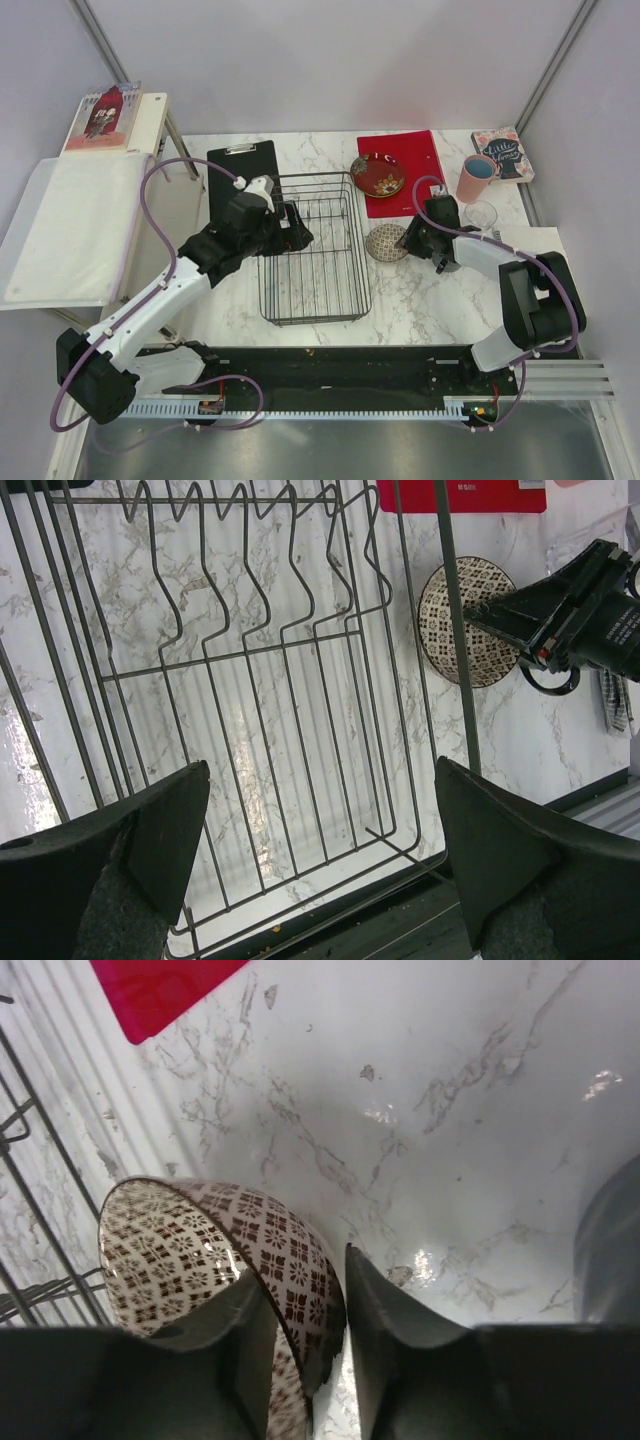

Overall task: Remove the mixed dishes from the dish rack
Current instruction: Place the bowl at the center of the board, then reset both arms

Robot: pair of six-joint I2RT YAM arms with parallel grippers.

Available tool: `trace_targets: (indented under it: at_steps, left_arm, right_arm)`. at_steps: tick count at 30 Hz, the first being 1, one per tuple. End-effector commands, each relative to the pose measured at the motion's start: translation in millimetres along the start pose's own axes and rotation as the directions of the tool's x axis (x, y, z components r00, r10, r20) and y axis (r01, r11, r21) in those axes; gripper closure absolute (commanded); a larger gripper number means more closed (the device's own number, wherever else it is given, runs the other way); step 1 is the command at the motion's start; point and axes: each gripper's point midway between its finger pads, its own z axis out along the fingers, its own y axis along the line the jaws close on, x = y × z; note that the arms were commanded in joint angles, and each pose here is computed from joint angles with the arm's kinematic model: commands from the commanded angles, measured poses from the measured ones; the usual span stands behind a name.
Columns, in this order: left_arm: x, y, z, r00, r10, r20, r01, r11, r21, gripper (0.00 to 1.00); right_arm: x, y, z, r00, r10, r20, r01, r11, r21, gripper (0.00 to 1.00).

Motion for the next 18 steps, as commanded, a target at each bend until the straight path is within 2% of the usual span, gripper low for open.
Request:
trace_targets:
  at_steps: [1,5,18]
  left_arm:
    - [-8.5,-9.8,2.6,1.000,0.013,0.024,-0.014,0.999,0.038,0.01]
    - [-8.2,-11.5,2.7,1.000,0.011,0.022,-0.012,0.999,0.044,0.01]
    - [-5.5,-8.6,0.6,1.000,0.010,0.024,-0.011,0.999,0.042,0.01]
  right_arm:
    - [-27.0,32.9,-14.0,0.996,-0.017,0.082,0.026,0.994,-0.109,0.57]
    - [-31.5,36.1,-21.4,0.995,-0.022,0.097,0.034,0.993,-0.113,0.53]
    - [-66.4,68.0,-77.3,0.976,-0.027,0.214,0.066,0.982,-0.178,0.49]
